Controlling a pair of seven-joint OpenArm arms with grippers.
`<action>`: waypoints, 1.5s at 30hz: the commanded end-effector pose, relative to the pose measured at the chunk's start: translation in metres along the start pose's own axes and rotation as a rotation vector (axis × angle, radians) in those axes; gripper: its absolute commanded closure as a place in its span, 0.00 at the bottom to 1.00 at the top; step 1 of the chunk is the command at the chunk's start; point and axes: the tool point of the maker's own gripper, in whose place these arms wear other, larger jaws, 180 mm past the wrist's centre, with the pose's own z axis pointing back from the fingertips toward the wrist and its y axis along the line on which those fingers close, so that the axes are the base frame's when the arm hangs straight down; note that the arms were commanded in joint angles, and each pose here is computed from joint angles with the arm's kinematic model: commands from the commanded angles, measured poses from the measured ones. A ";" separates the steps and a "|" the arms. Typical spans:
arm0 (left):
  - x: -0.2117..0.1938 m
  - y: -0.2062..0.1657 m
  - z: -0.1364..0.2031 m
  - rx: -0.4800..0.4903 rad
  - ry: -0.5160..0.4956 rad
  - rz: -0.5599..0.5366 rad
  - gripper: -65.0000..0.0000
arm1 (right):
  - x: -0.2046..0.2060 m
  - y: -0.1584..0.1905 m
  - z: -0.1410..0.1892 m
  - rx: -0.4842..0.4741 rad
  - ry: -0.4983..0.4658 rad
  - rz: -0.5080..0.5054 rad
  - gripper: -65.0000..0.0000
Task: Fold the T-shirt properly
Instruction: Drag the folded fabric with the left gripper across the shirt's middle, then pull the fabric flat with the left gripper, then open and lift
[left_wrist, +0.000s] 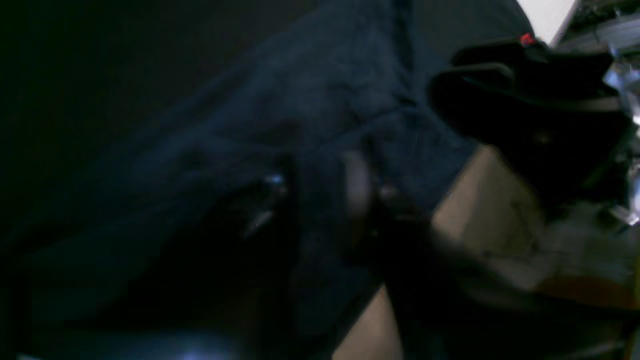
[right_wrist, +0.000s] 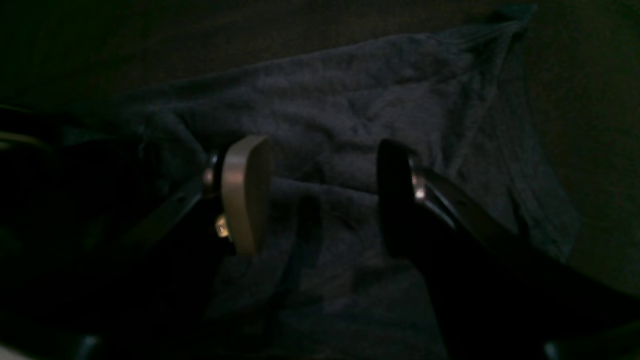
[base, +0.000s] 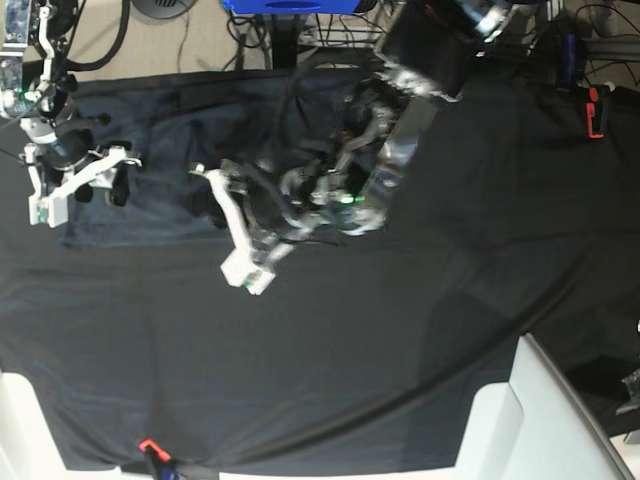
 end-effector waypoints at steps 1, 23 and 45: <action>0.003 0.011 0.007 0.040 -0.020 0.025 1.00 | 0.012 -0.001 0.002 0.004 -0.039 0.013 0.50; -0.064 0.083 0.022 0.275 0.124 0.181 1.00 | 0.012 0.000 0.002 0.004 -0.041 0.013 0.50; -0.084 -0.032 -0.006 -0.091 0.236 -0.134 1.00 | 0.016 0.002 0.000 0.010 -0.049 0.010 0.50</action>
